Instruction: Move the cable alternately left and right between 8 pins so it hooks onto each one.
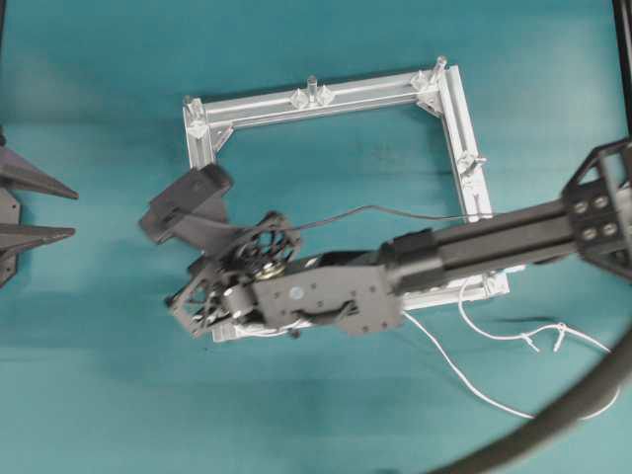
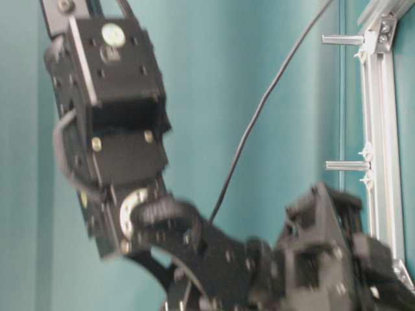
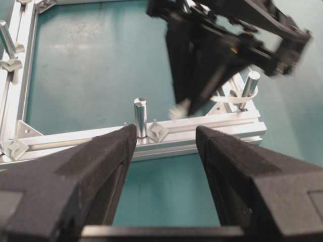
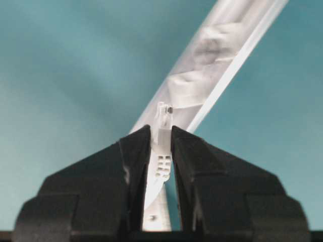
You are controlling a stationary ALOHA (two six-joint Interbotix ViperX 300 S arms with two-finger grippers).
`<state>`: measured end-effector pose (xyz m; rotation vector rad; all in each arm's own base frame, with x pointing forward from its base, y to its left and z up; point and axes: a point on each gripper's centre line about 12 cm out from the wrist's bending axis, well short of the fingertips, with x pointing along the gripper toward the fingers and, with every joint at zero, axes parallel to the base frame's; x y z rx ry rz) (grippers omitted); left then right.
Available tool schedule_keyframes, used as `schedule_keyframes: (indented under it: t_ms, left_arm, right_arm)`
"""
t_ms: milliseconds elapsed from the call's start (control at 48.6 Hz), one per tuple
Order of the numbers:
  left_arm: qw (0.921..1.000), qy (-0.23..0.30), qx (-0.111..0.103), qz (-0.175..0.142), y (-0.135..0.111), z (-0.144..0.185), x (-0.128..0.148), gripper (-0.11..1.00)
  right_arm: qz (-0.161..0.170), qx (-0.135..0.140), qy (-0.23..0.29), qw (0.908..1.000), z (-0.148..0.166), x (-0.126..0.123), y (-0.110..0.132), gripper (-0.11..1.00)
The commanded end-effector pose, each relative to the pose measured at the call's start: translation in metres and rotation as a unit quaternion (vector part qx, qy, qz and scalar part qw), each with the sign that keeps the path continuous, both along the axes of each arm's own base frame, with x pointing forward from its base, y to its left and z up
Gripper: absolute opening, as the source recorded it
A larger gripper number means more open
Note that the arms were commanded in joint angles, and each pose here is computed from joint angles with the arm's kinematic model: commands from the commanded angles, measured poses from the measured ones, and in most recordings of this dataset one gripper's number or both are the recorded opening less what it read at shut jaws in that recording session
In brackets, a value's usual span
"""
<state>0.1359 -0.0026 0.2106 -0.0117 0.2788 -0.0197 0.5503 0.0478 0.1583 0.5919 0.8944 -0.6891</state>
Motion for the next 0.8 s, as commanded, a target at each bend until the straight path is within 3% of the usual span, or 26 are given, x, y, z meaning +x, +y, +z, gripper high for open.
schedule_keyframes:
  t_ms: [0,206,288,576,782]
  left_arm:
    - [1.0,-0.006,-0.002,0.0,0.0,0.004,0.001,0.63]
    - [1.0,-0.006,-0.002,0.0,0.0,0.004,0.001,0.63]
    - [1.0,-0.006,-0.002,0.0,0.0,0.004,0.001,0.63]
    - [1.0,-0.006,-0.002,0.0,0.0,0.004,0.001,0.63]
    - [1.0,-0.006,-0.002,0.0,0.0,0.004,0.001,0.63]
  right_arm:
    - [-0.008,0.001,-0.028,0.9996,0.031,-0.008,-0.014,0.15]
    - [-0.018,-0.006,-0.022,0.9996,0.031,-0.013,-0.046,0.15]
    - [-0.003,-0.011,-0.016,0.9998,0.032,-0.012,-0.057,0.15]
    - [0.05,0.007,0.004,0.9987,0.028,-0.008,-0.096,0.15]
    - [0.084,0.003,-0.009,0.9964,0.034,0.012,-0.112,0.15]
